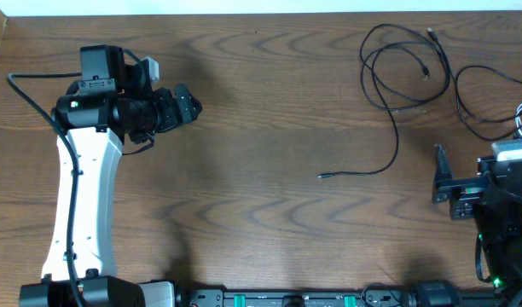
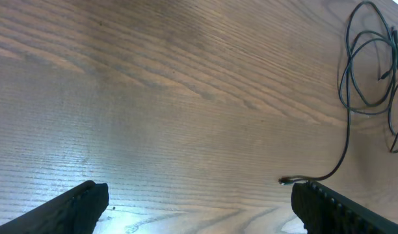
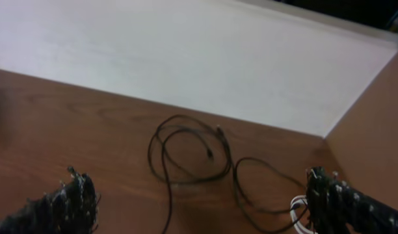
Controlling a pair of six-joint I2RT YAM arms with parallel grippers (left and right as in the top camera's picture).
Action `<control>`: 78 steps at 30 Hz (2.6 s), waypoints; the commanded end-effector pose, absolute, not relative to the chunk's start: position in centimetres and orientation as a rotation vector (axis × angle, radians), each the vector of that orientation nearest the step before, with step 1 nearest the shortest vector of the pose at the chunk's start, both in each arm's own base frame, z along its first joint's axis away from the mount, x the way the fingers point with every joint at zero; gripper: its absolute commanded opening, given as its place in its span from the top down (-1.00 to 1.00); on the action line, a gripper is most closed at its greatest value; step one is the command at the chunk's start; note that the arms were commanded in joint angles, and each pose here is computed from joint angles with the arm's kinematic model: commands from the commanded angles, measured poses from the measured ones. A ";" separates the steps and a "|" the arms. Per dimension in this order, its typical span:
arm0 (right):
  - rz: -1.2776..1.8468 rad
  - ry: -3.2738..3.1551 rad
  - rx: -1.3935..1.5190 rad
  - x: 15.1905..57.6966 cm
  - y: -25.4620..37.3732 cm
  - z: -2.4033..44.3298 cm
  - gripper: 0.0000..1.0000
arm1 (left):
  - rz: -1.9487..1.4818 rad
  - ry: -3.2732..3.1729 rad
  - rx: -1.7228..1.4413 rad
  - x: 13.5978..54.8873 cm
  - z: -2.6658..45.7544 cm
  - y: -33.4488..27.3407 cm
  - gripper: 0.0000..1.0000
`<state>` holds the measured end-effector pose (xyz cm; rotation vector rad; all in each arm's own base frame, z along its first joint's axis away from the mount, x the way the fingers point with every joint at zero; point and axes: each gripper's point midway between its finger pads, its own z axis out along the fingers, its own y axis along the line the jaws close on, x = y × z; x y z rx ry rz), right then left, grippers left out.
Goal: Untangle cables
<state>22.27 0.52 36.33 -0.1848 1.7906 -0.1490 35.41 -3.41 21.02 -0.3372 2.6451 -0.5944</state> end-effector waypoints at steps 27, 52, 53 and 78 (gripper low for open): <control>-0.102 1.646 -0.146 21.4 0.6 28.5 -0.98 | -0.576 2.639 -0.331 35.4 21.2 -3.1 -0.93; -0.002 1.617 -0.006 24.6 -1.0 16.3 -0.98 | -0.577 2.639 -0.331 35.4 21.2 -3.1 -0.93; -0.008 1.634 0.003 24.6 -1.2 15.9 -0.99 | -0.576 2.639 -0.331 35.4 21.2 -3.1 -0.93; -0.051 1.637 0.011 24.5 -1.8 15.9 -0.99 | -0.577 2.639 -0.331 35.4 21.2 -3.1 -0.93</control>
